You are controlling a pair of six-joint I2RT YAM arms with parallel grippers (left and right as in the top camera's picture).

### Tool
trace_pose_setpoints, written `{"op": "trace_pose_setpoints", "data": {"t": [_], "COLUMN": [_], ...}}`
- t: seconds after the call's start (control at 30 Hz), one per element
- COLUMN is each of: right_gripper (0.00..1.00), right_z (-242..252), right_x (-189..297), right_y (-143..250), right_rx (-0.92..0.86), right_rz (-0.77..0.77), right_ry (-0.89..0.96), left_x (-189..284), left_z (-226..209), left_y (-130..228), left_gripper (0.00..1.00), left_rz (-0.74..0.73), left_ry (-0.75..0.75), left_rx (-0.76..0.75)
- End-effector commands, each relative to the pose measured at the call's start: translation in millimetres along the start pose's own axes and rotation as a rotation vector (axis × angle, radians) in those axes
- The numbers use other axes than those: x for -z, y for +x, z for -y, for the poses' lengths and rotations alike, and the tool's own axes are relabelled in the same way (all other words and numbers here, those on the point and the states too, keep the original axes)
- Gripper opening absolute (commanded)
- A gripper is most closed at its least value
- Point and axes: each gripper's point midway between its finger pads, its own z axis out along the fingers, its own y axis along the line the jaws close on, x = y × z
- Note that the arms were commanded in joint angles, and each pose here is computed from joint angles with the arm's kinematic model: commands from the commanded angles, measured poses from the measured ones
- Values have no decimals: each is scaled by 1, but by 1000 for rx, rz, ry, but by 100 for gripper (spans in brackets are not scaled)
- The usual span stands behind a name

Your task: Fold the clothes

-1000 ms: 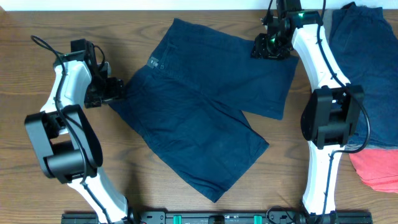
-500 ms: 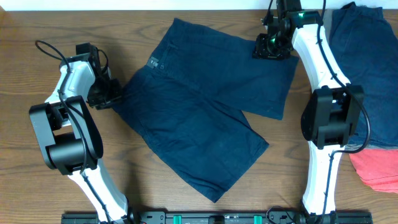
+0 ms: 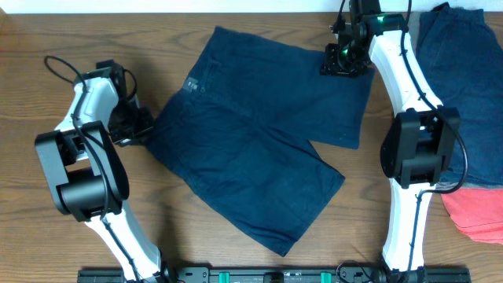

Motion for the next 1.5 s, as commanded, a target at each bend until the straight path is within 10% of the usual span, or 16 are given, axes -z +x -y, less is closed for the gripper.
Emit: {"op": "trace_pose_setpoints", "data": {"t": [0.0, 0.5, 0.63, 0.8, 1.47], "right_gripper": [33, 36, 66, 70, 70], "right_z": [-6, -18, -25, -43, -130], "right_x": [4, -2, -3, -3, -48], "right_y": [-3, 12, 31, 64, 179], "right_rx": [14, -26, -17, 1, 327], "right_rz": [11, -31, -101, -224, -455], "right_ry": [0, 73, 82, 56, 198], "left_x": [-4, -3, 9, 38, 227], "left_z": [-23, -75, -70, -66, -46], "left_y": [9, 35, 37, 35, 22], "left_gripper": [6, 7, 53, 89, 98], "left_rz": [-54, -157, -140, -55, 690], "left_ry": [-18, -1, 2, 6, 65], "left_rx": [138, 250, 175, 155, 80]}}
